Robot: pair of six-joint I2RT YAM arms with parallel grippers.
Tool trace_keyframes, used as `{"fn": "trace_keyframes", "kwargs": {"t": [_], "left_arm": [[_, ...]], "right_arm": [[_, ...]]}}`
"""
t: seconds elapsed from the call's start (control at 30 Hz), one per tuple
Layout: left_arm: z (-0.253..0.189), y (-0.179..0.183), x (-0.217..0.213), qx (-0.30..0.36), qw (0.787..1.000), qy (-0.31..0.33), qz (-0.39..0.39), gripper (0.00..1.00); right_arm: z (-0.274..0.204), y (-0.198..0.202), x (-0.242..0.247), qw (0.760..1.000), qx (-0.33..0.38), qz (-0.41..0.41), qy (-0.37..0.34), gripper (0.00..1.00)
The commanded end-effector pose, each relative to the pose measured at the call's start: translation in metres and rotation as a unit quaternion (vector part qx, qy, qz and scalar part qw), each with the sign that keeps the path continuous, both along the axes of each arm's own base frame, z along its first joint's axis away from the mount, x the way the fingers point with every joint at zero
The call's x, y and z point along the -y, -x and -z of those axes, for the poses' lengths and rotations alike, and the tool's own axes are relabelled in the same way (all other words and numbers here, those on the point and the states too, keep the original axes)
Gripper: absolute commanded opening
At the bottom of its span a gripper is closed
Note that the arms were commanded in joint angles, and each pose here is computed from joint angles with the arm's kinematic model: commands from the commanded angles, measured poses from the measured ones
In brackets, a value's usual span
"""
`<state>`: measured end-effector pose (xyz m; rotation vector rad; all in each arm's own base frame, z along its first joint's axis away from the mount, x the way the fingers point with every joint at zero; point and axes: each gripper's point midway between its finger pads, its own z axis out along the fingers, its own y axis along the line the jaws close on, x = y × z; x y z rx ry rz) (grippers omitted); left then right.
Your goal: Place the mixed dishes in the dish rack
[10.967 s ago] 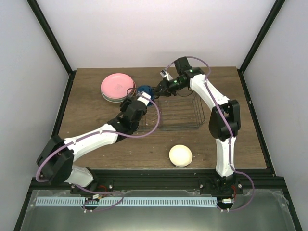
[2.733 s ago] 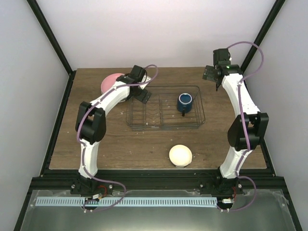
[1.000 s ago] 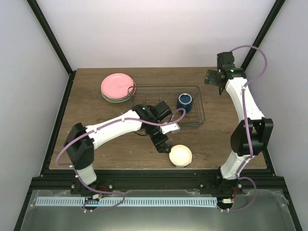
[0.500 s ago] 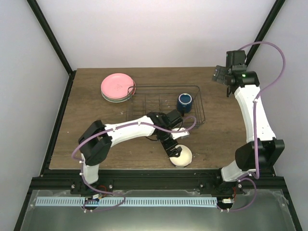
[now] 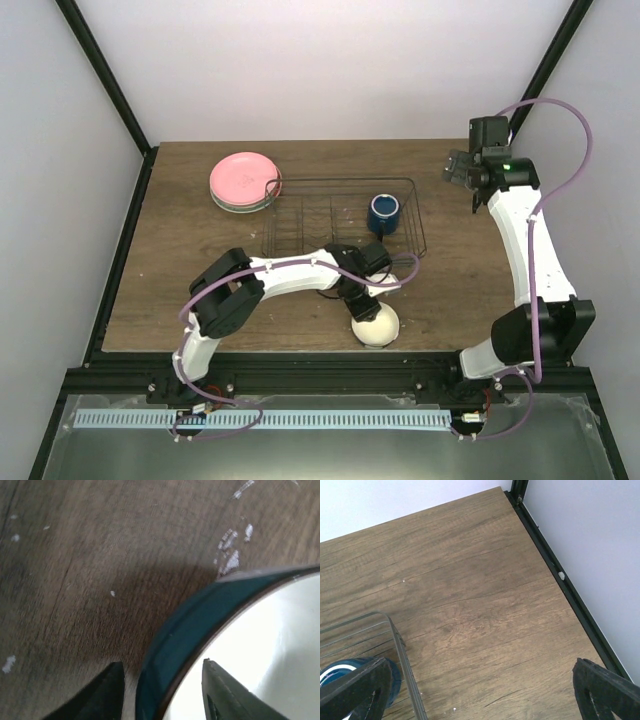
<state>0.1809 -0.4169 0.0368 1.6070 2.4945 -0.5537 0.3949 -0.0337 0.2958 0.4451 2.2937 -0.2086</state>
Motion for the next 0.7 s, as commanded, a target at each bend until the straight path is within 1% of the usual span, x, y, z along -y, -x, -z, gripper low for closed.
{"fn": "trace_keyframes", "kwargs": {"t": [0.0, 0.07, 0.2, 0.27, 0.47, 0.57, 0.67], "left_arm": [[-0.001, -0.004, 0.007, 0.008, 1.0, 0.006, -0.003, 0.35], [0.001, -0.003, 0.006, 0.005, 1.0, 0.003, -0.006, 0.24], [-0.004, -0.003, 0.006, 0.004, 1.0, 0.009, -0.01, 0.1], [-0.009, -0.003, 0.006, 0.006, 1.0, 0.012, -0.012, 0.0], [-0.06, -0.01, 0.007, 0.043, 0.998, 0.05, -0.019, 0.0], [-0.099, -0.018, 0.008, 0.075, 0.993, 0.079, -0.031, 0.0], [-0.144, -0.034, 0.004, 0.118, 0.986, 0.108, -0.049, 0.0]], "right_arm": [[-0.016, 0.008, 0.006, 1.0, 0.021, 0.005, 0.01, 1.0], [-0.016, 0.007, 0.006, 1.0, 0.022, 0.003, 0.01, 1.0], [-0.015, 0.003, 0.004, 1.0, 0.023, -0.003, 0.01, 1.0], [-0.015, 0.001, 0.004, 1.0, 0.023, -0.006, 0.011, 1.0], [-0.013, -0.004, 0.0, 1.0, 0.028, -0.013, 0.004, 1.0], [-0.01, -0.009, -0.01, 0.999, 0.029, -0.036, -0.015, 1.0], [-0.007, -0.014, -0.022, 0.997, 0.031, -0.066, -0.037, 1.0]]}}
